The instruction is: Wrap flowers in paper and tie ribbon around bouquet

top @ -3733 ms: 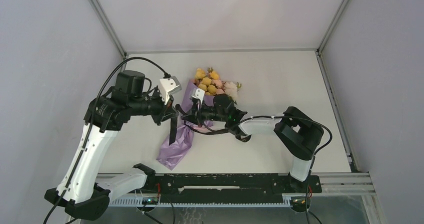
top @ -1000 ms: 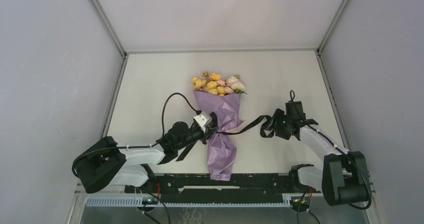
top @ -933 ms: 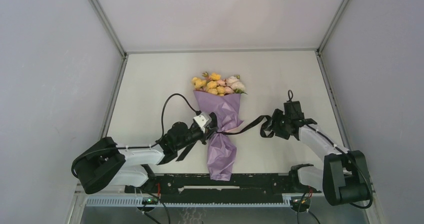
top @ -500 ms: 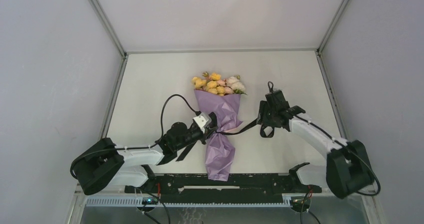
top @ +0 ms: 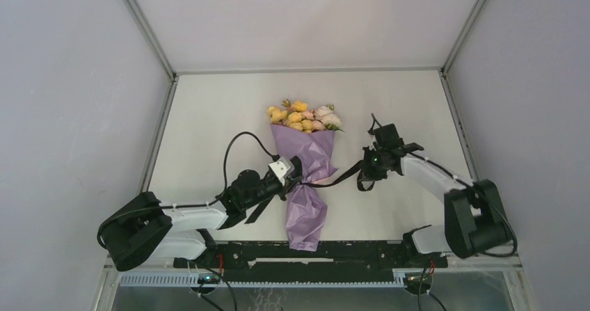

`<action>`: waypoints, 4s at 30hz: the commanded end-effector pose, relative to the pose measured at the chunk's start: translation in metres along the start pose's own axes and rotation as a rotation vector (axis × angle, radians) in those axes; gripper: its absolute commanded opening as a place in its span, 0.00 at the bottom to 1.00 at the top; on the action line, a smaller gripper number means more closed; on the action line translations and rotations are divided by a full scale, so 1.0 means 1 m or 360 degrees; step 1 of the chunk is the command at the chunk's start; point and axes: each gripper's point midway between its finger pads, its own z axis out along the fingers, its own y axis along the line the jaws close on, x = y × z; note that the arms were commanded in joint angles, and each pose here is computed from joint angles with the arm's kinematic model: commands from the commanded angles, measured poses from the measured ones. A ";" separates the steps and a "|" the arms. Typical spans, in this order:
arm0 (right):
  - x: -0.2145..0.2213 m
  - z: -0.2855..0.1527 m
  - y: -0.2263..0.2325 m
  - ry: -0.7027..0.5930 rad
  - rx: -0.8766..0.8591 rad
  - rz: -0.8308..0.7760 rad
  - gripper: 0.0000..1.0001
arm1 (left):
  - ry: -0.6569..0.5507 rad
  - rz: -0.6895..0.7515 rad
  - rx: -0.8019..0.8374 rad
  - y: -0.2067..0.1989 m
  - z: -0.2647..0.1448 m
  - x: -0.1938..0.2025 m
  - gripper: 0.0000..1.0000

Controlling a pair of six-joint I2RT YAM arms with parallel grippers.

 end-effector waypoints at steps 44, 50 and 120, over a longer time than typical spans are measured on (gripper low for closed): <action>-0.074 -0.121 0.235 -0.0582 -0.1292 -0.1225 0.68 | -0.0115 0.0487 0.0288 -0.026 -0.014 -0.006 0.00; -0.013 -0.155 0.236 -0.0704 -0.1686 -0.1679 0.73 | -0.0117 0.0500 0.0305 -0.028 -0.014 -0.005 0.00; 0.075 -0.076 0.154 -0.0681 -0.1559 -0.1317 0.00 | 0.0474 0.0005 0.0106 0.018 0.096 -0.004 0.31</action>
